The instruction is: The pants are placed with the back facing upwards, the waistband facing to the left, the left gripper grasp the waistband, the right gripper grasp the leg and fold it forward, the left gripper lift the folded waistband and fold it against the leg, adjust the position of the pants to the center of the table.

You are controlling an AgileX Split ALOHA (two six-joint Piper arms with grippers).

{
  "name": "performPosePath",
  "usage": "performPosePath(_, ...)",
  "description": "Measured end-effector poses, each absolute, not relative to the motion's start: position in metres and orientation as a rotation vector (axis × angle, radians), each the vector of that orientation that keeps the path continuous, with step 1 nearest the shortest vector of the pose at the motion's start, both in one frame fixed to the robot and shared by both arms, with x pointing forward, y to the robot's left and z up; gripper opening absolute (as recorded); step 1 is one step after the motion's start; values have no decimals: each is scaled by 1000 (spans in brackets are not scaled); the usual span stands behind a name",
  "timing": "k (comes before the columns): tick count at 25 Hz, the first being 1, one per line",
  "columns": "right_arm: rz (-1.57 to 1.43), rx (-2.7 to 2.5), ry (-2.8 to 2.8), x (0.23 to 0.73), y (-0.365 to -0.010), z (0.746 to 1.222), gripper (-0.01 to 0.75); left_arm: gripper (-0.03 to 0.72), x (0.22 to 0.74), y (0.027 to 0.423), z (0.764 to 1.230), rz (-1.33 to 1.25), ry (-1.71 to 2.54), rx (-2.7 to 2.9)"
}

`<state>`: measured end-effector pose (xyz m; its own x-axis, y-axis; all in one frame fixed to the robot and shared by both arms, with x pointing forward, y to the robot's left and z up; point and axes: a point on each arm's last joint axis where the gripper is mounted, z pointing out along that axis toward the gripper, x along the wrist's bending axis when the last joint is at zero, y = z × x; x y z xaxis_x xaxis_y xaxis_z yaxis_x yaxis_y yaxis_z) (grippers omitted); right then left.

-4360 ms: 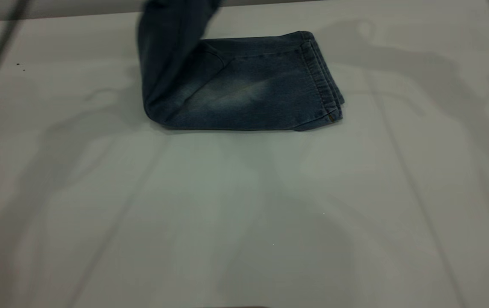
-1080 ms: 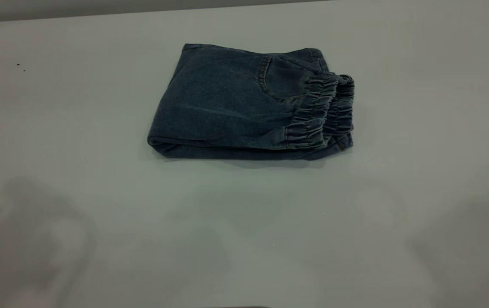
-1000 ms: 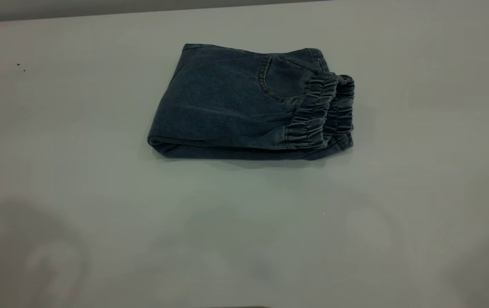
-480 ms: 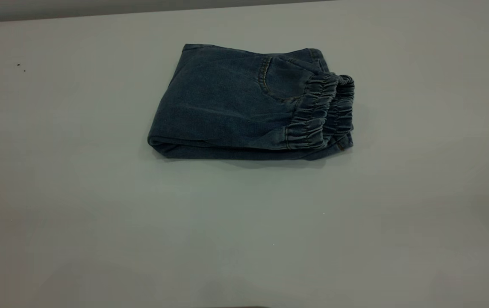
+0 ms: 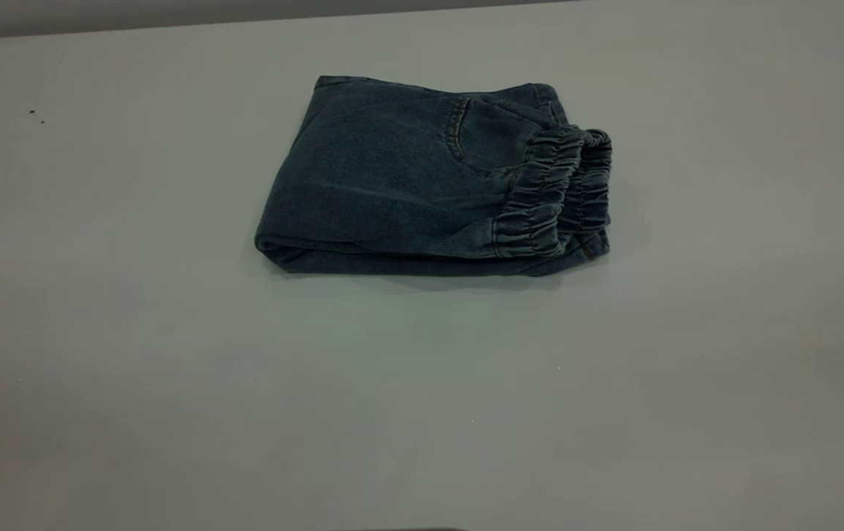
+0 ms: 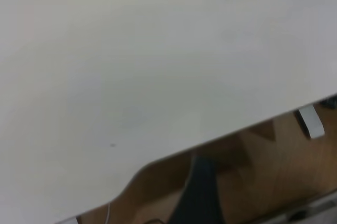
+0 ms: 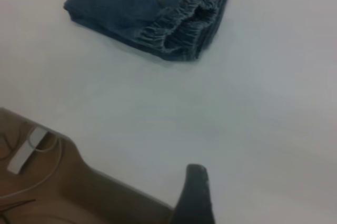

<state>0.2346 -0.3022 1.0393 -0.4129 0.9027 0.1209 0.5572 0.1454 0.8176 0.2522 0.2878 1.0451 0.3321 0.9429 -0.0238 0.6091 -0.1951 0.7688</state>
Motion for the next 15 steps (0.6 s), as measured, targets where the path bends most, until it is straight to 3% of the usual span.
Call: performPosePath(15,1065,1626,1737,232,-300,1039,549,571,248,290,1046,686,1441,1823)
